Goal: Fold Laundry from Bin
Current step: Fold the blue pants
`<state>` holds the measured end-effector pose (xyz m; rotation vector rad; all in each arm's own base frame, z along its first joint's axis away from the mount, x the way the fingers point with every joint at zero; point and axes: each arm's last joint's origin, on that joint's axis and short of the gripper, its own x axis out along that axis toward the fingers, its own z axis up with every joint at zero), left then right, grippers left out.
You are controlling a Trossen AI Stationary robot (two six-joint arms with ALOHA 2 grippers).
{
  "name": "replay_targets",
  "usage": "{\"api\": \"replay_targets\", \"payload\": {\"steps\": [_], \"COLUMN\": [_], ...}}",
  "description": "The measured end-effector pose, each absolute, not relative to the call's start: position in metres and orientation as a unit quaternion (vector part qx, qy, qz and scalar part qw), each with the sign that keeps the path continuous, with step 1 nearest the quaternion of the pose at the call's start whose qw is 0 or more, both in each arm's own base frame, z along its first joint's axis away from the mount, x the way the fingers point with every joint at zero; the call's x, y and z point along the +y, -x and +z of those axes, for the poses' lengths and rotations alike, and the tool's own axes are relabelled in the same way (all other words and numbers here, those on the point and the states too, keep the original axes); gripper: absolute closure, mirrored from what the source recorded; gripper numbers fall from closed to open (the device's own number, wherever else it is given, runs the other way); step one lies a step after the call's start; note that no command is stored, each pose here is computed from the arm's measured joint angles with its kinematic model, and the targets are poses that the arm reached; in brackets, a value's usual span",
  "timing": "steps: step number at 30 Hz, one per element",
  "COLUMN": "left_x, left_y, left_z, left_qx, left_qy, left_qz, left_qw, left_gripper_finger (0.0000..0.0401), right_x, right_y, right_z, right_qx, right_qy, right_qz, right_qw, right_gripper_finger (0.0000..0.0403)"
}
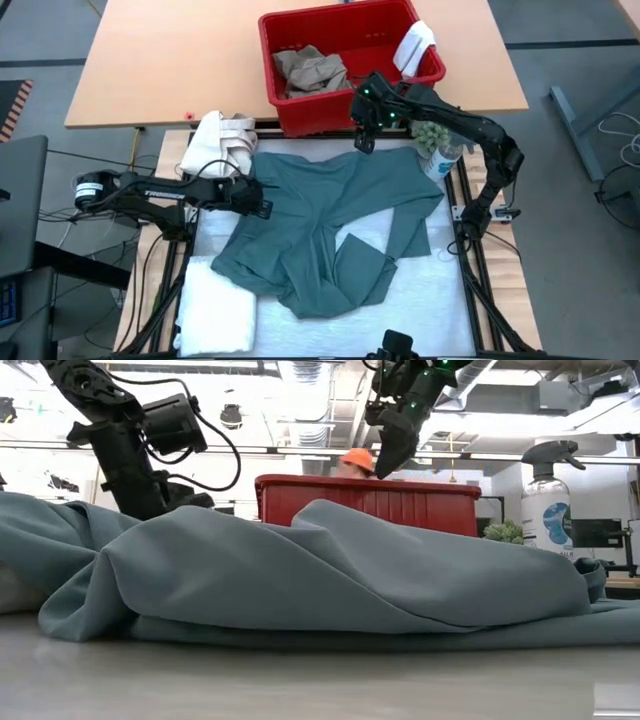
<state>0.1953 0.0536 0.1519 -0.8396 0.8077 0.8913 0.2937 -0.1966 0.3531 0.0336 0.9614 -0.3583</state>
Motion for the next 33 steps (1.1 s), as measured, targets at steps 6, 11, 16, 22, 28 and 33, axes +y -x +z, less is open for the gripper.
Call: {"api": "replay_targets", "payload": {"steps": [6, 11, 16, 22, 28, 33], "left_x": [0.054, 0.053, 0.052, 0.052, 0.058, 0.067], "left_y": [-0.195, -0.195, -0.194, -0.199, -0.206, -0.198], "left_z": [0.157, 0.157, 0.158, 0.168, 0.185, 0.176], "left_qx": [0.378, 0.379, 0.393, 0.419, 0.417, 0.41], "left_qy": [0.376, 0.382, 0.377, 0.332, 0.228, 0.267], "left_qz": [0.412, 0.409, 0.396, 0.34, 0.356, 0.397], "left_qw": [0.739, 0.737, 0.739, 0.774, 0.805, 0.776], "left_gripper_finger": [0.0397, 0.0401, 0.04, 0.0361, 0.0276, 0.021], "right_x": [-0.189, -0.183, -0.177, -0.176, -0.176, -0.176], "right_y": [-0.296, -0.299, -0.299, -0.299, -0.299, -0.299], "right_z": [0.352, 0.351, 0.349, 0.349, 0.348, 0.348], "right_qx": [0.471, 0.475, 0.492, 0.496, 0.497, 0.497], "right_qy": [-0.015, -0.011, 0.002, 0.002, 0.004, 0.004], "right_qz": [-0.159, -0.149, -0.128, -0.124, -0.123, -0.122], "right_qw": [0.867, 0.867, 0.861, 0.859, 0.859, 0.859], "right_gripper_finger": [0.0189, 0.0189, 0.0192, 0.0189, 0.0188, 0.0188]}}
